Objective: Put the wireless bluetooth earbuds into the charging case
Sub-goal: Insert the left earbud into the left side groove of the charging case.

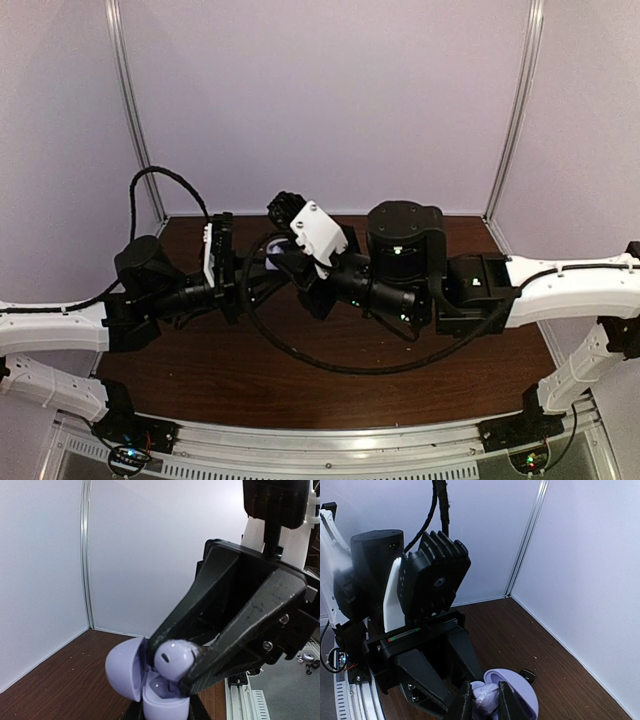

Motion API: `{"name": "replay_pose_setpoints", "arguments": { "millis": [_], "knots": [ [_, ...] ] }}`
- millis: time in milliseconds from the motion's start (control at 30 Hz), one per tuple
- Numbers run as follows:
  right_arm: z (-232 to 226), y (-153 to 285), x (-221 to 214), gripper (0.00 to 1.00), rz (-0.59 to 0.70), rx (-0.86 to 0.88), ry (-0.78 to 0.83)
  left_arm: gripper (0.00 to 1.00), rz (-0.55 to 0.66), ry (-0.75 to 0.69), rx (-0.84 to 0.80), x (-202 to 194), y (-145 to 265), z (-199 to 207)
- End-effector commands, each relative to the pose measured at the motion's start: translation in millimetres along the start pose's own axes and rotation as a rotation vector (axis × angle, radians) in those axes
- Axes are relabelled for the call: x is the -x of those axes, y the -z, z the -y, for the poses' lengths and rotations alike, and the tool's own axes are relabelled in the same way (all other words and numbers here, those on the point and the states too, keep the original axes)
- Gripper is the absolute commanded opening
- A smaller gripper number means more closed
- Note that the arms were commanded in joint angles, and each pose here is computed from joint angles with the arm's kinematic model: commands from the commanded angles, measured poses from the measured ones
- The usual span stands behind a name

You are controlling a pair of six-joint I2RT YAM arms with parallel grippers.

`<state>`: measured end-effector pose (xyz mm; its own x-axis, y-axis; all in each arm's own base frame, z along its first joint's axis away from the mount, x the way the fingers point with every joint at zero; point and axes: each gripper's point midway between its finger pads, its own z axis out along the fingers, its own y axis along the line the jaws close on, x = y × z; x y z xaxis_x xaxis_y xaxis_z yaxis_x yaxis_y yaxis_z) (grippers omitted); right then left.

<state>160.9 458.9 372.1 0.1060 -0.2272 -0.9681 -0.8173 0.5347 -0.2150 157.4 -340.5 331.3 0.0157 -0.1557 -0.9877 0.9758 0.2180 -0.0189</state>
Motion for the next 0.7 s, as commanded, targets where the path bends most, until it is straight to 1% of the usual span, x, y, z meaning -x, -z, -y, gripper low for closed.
{"name": "replay_pose_setpoints", "arguments": {
  "millis": [0, 100, 167, 233, 433, 667],
  "knots": [
    [2, -1, 0, 0.2, -0.012, -0.022, 0.01, 0.0, 0.085, -0.025, -0.003, 30, 1, 3],
    [2, 0, 1, 0.26, -0.009, -0.022, 0.008, 0.0, 0.085, -0.022, 0.003, 30, 2, 2],
    [3, 1, 2, 0.32, -0.005, -0.021, 0.005, 0.0, 0.085, -0.023, 0.006, 29, 2, 1],
    [3, 2, 4, 0.35, 0.0, -0.017, 0.003, 0.0, 0.085, -0.023, 0.007, 29, 2, 2],
    [2, 5, 14, 0.37, 0.017, 0.0, -0.004, 0.0, 0.077, -0.025, 0.005, 26, 2, 2],
    [-1, 12, 40, 0.42, 0.078, 0.05, -0.008, 0.0, 0.064, -0.015, -0.002, 22, 0, 2]
  ]
}}
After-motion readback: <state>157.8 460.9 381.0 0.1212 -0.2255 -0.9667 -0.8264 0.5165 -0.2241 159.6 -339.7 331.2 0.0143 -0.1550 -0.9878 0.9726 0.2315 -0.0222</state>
